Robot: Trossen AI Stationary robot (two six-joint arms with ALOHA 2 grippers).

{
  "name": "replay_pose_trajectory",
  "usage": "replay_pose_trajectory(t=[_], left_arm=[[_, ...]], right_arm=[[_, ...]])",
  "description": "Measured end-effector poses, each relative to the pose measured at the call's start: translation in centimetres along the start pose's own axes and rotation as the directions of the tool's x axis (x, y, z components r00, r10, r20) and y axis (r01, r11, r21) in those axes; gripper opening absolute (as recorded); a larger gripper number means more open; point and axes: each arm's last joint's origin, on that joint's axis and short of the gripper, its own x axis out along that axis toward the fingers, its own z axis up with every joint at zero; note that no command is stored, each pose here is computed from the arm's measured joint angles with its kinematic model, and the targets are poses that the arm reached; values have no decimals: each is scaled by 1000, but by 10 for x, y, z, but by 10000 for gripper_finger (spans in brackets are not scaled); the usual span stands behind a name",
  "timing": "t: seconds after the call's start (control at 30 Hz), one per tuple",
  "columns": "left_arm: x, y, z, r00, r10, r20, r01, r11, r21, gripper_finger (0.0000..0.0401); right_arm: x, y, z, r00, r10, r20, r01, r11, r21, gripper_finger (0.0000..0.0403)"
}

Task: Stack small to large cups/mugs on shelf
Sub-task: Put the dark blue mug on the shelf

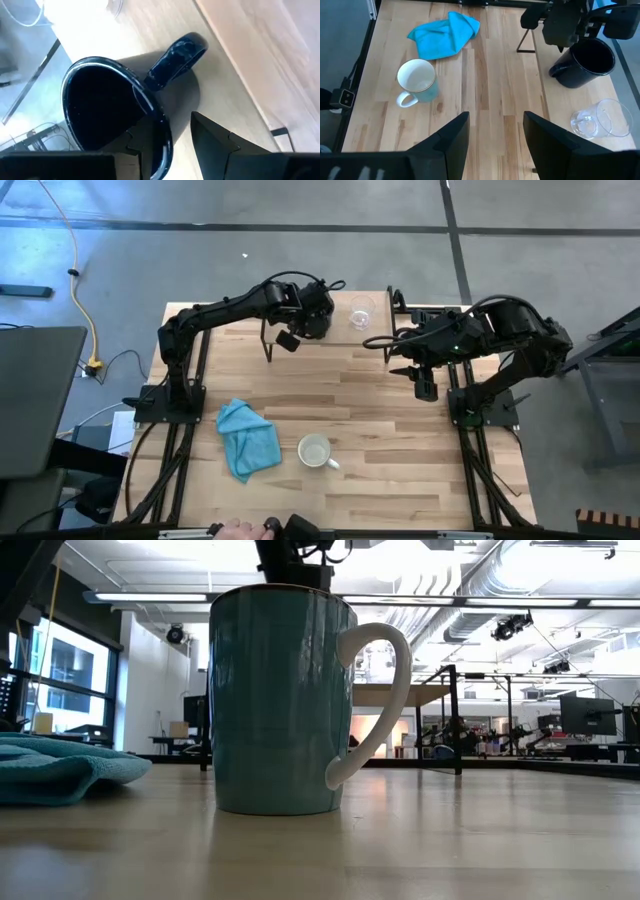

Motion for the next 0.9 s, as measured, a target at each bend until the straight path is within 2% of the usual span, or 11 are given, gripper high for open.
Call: replay_pose_trajectory(t=[0.27,0.63,0.73,0.9], left_arm=[[0,7,2,997,69,21,-67,996,-56,110],[0,6,3,998,41,51,-38,998,-50,110],[0,5,2,998,39,50,-37,999,-27,97],[0,5,2,999,30,44,-30,1000,8,49]], right_arm=[[0,0,0,1000,-1,1,1,1000,-7,179],[0,0,0,1000,0,2,1,1000,-15,179],[0,0,1,1000,0,6,0,1000,-14,179],[0,0,1,1000,0,6,0,1000,-4,179]])
